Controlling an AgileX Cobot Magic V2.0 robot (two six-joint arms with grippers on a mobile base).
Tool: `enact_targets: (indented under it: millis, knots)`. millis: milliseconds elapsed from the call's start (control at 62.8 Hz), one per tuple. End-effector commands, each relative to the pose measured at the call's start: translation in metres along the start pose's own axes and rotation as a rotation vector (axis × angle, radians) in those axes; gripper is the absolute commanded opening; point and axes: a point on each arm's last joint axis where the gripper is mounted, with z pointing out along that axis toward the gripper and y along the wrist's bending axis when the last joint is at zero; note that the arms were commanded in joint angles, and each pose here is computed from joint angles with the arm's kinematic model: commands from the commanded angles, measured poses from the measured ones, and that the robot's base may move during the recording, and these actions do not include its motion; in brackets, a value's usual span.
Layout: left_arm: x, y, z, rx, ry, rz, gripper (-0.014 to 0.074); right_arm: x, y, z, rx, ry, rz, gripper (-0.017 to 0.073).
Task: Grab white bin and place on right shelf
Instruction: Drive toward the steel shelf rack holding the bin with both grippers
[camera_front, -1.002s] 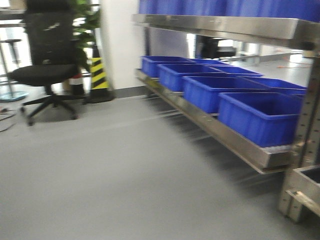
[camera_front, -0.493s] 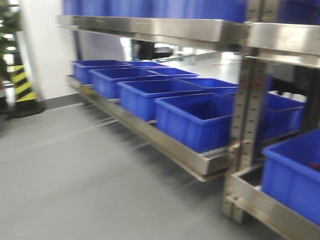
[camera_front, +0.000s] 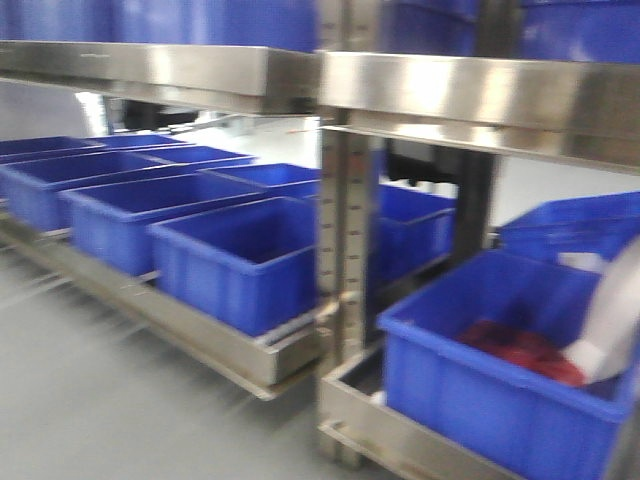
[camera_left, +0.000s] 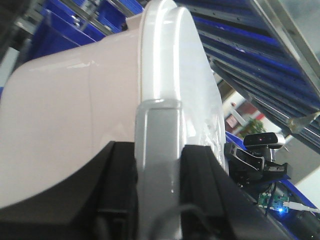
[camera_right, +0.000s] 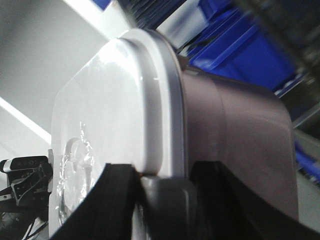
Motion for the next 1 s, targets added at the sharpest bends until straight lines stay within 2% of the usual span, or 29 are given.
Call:
enact_targets:
  millis: [0,366,987]
  knots:
    - [0.009,-0.063,-0.002,0.291,0.132,0.076,-0.0126,-0.001,0.049,-0.002,-0.257,-0.008,0.007,0.0057]
    - [0.010,-0.058,0.001,0.288,0.136,0.065,-0.0126,-0.001,0.049,-0.002,-0.257,-0.008,0.007,0.0057]
    - [0.014,-0.033,0.011,0.271,0.151,0.013,-0.0126,-0.001,0.048,-0.002,-0.255,-0.010,0.007,0.0057]
